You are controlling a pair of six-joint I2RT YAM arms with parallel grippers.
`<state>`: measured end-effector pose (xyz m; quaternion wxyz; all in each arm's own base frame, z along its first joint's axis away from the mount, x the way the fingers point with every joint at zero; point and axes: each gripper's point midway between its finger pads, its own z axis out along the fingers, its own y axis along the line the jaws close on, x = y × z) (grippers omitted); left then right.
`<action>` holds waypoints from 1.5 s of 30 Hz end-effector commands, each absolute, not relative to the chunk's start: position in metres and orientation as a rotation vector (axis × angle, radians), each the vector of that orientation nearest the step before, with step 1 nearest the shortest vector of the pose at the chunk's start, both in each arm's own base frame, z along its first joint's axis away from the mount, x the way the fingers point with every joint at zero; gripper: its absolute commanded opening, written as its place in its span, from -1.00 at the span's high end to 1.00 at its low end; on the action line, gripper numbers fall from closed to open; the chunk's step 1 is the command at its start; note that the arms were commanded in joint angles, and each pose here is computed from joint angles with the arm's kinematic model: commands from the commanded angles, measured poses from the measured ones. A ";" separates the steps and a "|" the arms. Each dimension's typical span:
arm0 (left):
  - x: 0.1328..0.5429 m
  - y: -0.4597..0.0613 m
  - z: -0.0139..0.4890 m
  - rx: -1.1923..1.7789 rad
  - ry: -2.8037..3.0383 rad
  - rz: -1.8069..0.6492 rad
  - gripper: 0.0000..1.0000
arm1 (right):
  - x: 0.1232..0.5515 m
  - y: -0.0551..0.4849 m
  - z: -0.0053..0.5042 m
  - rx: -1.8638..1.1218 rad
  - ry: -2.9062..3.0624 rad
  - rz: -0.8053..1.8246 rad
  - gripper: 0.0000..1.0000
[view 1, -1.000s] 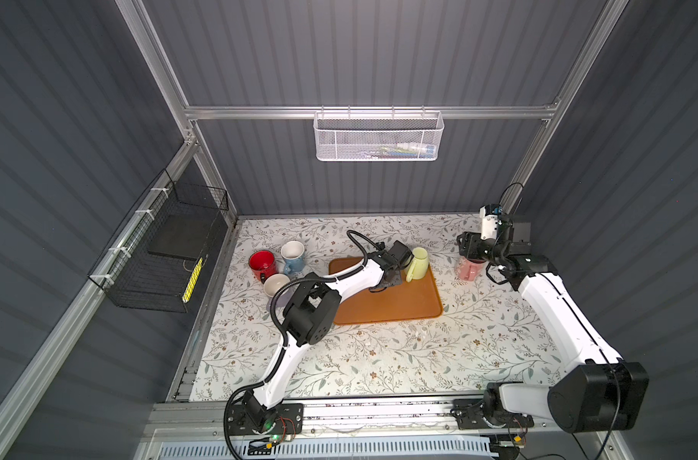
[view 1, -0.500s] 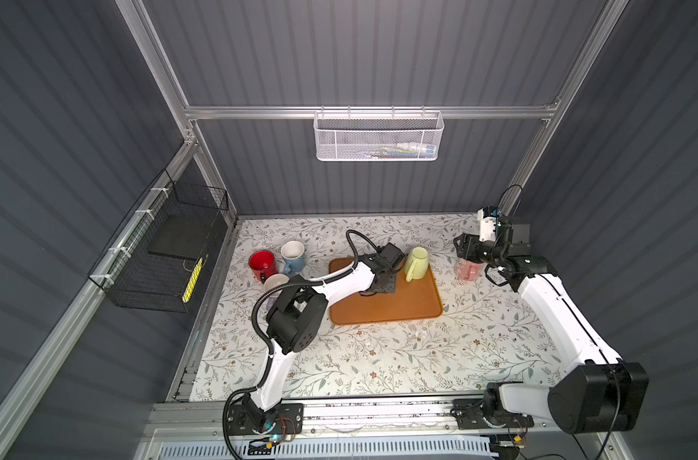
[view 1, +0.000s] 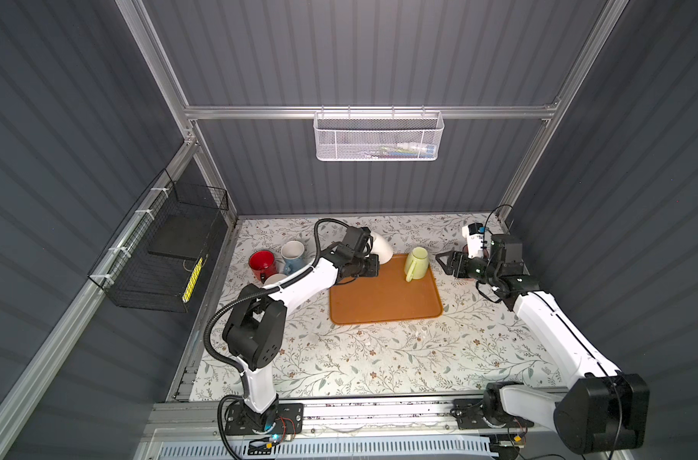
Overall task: Turn the mug right side up
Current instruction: Pick up the mug from the tray, then place the mug at the top-right of the table.
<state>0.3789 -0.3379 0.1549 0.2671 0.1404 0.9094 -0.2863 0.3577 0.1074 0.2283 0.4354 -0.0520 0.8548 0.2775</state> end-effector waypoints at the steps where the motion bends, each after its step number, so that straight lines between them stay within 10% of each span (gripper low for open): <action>1: 0.357 -0.367 0.214 0.637 2.265 -0.975 1.00 | 0.347 0.136 0.263 -0.280 1.947 0.870 -0.40; 45: 0.292 -0.351 0.310 0.863 1.926 -1.464 1.00 | 0.318 0.226 0.318 -0.584 1.526 1.365 -0.16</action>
